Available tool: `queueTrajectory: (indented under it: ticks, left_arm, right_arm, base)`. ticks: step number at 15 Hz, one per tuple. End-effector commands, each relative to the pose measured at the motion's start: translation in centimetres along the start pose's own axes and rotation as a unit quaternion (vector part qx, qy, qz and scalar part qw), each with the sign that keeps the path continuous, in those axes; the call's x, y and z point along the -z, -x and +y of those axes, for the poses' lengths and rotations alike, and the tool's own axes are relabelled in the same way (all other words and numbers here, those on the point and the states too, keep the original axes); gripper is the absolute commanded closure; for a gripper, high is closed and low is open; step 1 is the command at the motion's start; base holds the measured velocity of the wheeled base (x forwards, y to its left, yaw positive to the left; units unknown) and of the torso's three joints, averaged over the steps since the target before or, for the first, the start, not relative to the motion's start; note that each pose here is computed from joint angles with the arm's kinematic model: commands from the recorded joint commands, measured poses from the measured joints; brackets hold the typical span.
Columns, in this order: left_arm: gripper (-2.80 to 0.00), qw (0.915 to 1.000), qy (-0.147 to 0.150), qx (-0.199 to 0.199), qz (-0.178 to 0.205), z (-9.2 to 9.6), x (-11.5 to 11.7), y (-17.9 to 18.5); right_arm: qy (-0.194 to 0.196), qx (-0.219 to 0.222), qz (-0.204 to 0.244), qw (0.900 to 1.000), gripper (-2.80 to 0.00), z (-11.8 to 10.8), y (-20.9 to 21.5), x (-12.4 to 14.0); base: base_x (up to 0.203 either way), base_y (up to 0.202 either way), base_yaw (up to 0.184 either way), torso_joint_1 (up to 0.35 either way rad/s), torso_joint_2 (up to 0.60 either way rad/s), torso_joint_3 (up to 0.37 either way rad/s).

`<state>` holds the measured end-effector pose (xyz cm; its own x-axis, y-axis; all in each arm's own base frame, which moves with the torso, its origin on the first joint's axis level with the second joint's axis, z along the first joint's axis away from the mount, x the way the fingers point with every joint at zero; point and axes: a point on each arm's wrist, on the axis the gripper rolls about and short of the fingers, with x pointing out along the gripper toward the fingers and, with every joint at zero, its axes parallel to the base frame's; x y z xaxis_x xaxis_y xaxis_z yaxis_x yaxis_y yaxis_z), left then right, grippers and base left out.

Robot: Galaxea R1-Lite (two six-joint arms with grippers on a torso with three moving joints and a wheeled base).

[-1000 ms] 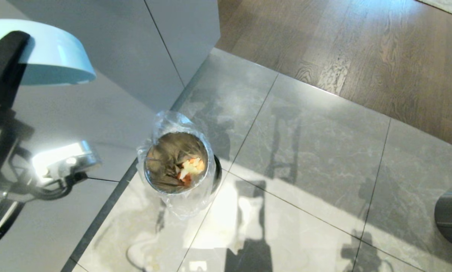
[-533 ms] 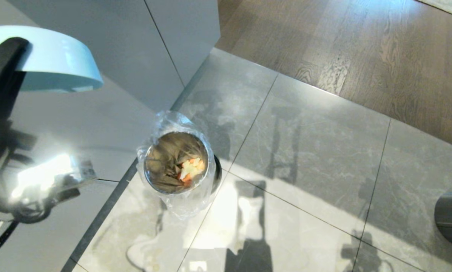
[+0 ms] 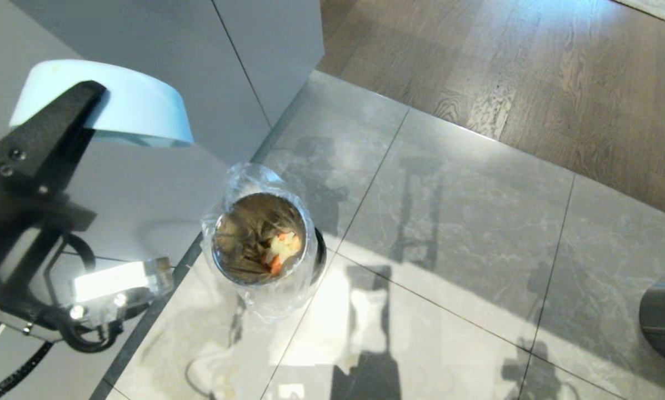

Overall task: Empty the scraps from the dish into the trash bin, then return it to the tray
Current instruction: Put the bowl back to the table

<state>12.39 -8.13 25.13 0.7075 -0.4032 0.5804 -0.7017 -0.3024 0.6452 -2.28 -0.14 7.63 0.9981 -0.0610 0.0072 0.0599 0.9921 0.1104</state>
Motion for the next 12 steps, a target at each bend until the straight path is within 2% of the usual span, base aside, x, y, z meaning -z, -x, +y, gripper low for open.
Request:
queueTrajectory:
  ticks: [1, 6, 9, 12]
  left_arm:
    - [0.00, 0.9999, -0.005, -0.011, 0.004, -0.07, -0.14, -0.02]
    - [0.00, 0.9976, -0.011, -0.045, -0.051, -0.22, -0.64, 0.00]
    - [0.00, 0.9936, -0.038, -0.069, -0.081, -0.33, -0.98, -0.28]
    - [0.00, 0.9890, -0.078, -0.084, -0.094, -0.33, -1.07, -0.07]
  right_arm:
    - [0.000, 0.000, 0.000, 1.000, 0.00, 0.00, 0.00, 0.00]
    - [0.000, 0.000, -0.001, 1.000, 0.00, 0.00, 0.00, -0.01]
    - [0.000, 0.000, -0.001, 1.000, 0.00, 0.00, 0.00, -0.01]
    - [0.000, 0.000, -0.001, 1.000, 0.00, 0.00, 0.01, -0.03]
  base:
    - [0.000, 0.000, 0.000, 0.000, 0.00, 0.000]
    - [0.000, 0.000, 0.000, 0.000, 0.00, 0.000]
    - [0.000, 0.000, 0.000, 0.000, 0.00, 0.000]
    - [0.000, 0.000, 0.000, 0.000, 0.00, 0.000]
